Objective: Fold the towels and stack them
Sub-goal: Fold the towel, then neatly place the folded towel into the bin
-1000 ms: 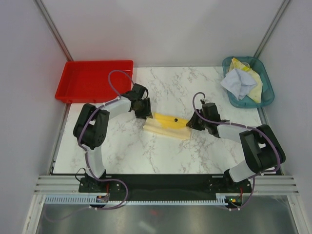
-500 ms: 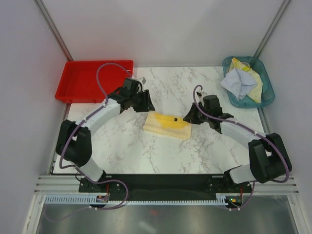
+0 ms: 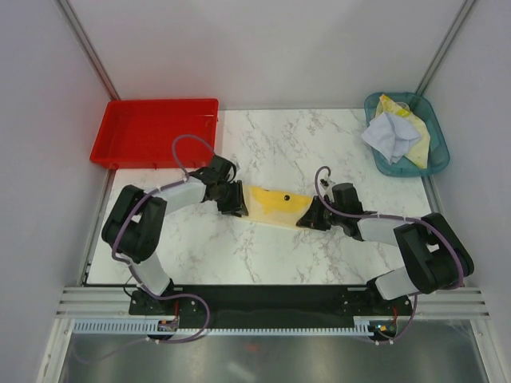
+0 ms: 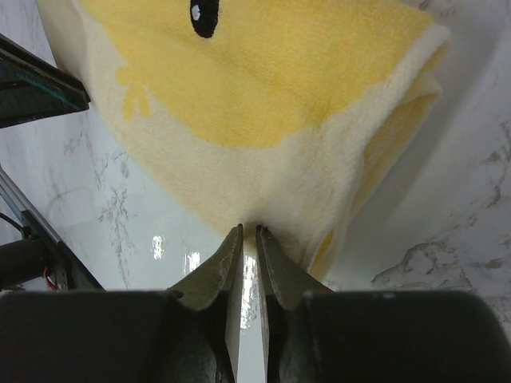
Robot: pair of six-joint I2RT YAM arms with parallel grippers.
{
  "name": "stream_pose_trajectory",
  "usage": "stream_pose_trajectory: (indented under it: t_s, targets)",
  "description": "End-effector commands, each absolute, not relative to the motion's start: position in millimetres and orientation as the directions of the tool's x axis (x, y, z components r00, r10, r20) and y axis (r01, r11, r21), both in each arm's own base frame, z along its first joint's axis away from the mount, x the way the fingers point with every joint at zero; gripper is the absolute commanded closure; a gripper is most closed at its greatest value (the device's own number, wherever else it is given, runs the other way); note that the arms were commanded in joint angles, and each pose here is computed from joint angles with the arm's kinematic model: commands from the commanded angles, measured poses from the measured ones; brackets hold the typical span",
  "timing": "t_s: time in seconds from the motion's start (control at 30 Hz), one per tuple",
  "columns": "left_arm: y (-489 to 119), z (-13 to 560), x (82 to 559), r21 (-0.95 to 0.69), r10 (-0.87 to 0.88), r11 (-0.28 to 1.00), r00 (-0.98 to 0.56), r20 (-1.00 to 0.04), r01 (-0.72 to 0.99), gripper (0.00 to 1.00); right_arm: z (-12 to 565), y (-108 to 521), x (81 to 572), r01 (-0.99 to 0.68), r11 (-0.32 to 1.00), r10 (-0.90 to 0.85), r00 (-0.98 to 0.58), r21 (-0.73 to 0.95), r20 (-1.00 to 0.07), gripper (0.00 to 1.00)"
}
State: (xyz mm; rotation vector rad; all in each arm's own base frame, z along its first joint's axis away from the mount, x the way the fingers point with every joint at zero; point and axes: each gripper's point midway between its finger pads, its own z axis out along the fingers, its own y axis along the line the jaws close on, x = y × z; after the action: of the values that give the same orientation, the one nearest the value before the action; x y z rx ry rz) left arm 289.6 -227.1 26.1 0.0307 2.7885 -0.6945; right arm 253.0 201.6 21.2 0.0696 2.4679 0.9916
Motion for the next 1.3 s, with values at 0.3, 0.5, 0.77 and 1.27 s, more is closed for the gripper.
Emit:
stream_pose_trajectory:
  t_s: [0.3, 0.5, 0.77, 1.27]
  targets:
    - [-207, 95, 322, -0.346, -0.038, 0.929, -0.901, -0.433, 0.128, 0.46, 59, 188, 261, -0.211, 0.741, 0.183, -0.85, 0.638, -0.494, 0.76]
    - [-203, 59, 330, -0.3, 0.042, 0.939, -0.923, -0.384, 0.167, 0.42, 62, 188, 270, -0.214, 0.752, 0.172, -0.849, 0.623, -0.5, 0.75]
    - [-213, 33, 332, -0.353, 0.104, 0.907, -0.934, -0.341, 0.23, 0.4, 33, 165, 263, -0.164, 0.813, 0.161, -0.859, 0.559, -0.486, 0.75]
    - [-224, 16, 330, -0.409, 0.115, 0.881, -0.946, -0.303, 0.238, 0.38, 137, 168, 264, -0.264, 0.762, 0.237, -0.736, 0.591, -0.634, 0.47]
